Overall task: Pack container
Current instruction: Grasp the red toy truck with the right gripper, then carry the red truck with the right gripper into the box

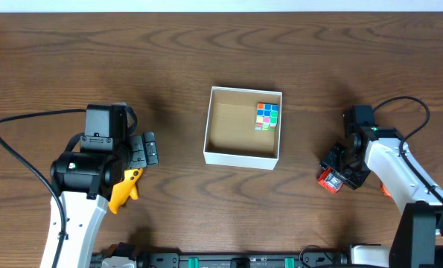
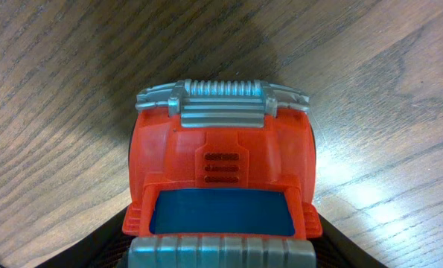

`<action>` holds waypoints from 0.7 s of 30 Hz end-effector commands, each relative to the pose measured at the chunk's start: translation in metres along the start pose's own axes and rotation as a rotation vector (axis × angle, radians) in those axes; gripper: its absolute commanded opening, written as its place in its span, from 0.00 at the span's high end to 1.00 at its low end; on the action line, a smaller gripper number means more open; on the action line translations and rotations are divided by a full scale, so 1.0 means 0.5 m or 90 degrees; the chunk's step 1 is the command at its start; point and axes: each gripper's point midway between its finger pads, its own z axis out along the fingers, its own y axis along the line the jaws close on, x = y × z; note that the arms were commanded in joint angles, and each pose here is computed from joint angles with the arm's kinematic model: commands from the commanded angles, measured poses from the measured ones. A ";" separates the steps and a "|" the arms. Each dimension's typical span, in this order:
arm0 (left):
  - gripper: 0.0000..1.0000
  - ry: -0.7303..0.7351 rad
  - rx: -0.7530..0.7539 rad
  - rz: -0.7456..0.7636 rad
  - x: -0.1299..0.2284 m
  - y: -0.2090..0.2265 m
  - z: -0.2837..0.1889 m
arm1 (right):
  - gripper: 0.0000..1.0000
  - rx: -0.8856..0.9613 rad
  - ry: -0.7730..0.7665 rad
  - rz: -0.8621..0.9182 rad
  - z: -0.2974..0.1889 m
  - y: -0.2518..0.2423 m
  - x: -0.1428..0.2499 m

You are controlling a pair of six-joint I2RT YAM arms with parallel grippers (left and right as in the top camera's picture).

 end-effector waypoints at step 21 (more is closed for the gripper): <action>0.02 -0.013 0.001 0.000 -0.013 0.000 -0.010 | 0.99 -0.057 -0.168 -0.193 -0.247 0.160 -0.059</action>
